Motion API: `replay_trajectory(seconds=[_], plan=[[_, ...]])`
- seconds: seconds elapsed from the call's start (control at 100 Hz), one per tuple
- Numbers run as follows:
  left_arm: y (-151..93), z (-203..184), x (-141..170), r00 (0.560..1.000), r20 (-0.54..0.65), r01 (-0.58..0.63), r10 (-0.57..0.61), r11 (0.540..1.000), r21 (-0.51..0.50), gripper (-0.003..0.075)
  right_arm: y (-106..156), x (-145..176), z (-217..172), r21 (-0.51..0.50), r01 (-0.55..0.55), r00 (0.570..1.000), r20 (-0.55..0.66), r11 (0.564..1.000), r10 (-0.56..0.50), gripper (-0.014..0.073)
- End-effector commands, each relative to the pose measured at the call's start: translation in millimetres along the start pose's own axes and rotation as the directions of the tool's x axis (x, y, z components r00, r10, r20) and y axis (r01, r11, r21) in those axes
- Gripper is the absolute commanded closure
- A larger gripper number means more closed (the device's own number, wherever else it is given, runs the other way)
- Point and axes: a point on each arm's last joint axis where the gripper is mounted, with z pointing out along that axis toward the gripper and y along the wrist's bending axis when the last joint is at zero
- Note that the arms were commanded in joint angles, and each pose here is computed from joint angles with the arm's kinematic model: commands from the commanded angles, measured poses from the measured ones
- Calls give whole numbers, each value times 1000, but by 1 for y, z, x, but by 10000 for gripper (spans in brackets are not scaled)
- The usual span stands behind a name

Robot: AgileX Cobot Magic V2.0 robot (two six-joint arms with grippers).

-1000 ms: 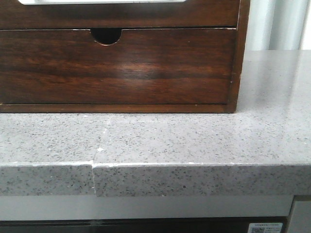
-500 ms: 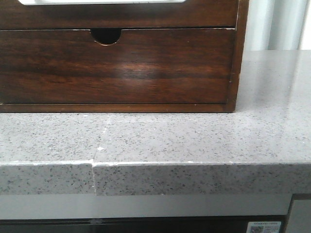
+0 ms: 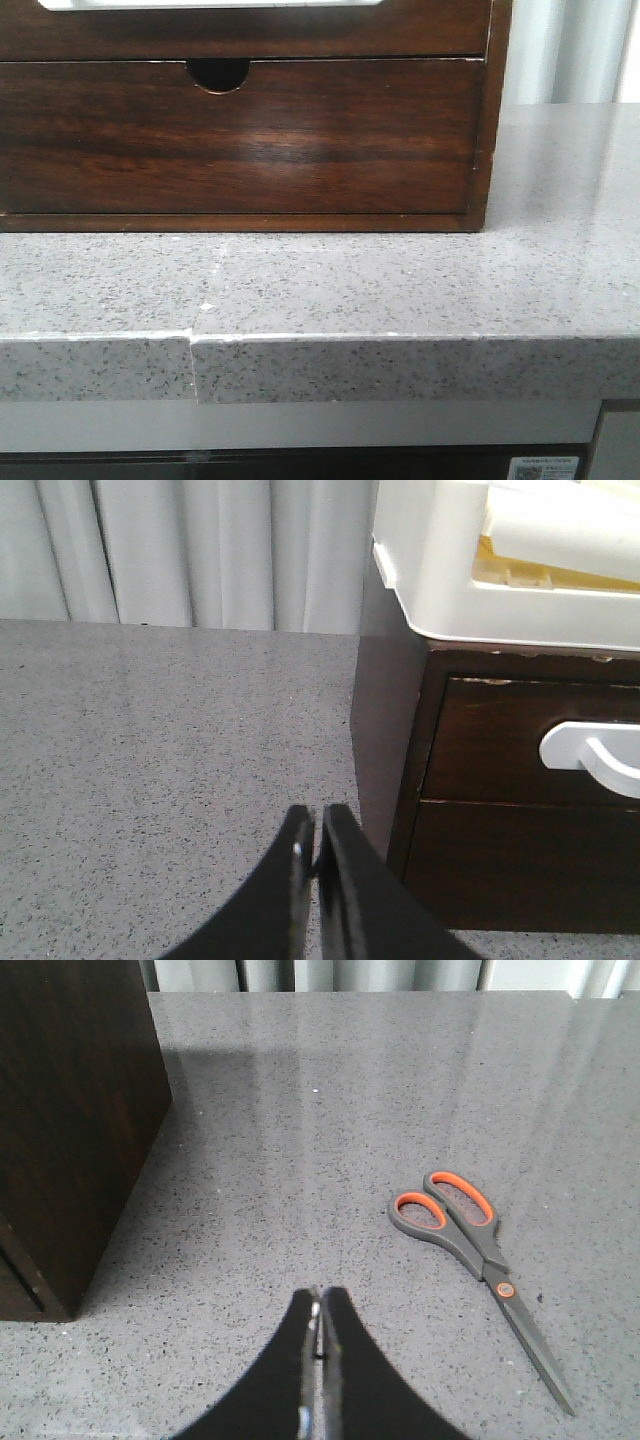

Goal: Put scissors in drawer with both arms
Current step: 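Grasp the white drawer handle with the left gripper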

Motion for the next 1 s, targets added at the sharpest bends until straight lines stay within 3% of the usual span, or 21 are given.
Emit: replay_trajectory(seconds=[0.0,0.13,0.23,0.35,0.43,0.54,0.82,0.99], plan=[[-1,-1,-16,996,86,12,-12,1000,5,741,0,-17,-3,1,0,994,107,1000,0,664],[-1,-1,-16,996,86,17,-17,1000,4,730,-1,-17,-3,15,18,994,105,1000,-20,663],[-1,-1,-15,997,79,15,-15,1000,3,601,-2,-17,-3,25,32,994,105,999,-34,610],[0,-1,-15,997,76,7,-7,1000,-1,332,-4,-16,-3,54,70,994,86,996,-74,381],[0,-1,-15,997,76,7,-7,1000,-1,235,-4,-16,-3,54,70,994,86,996,-74,190],[0,-1,-15,997,76,7,-7,1000,-1,230,-4,-16,-3,54,70,994,86,996,-74,82],[-1,-1,-15,997,76,11,-11,1000,1,230,-4,-16,-3,53,68,994,86,996,-73,79],[-9,-1,-19,966,105,223,-235,968,118,229,-3,-16,-3,34,43,995,89,999,-46,80]])
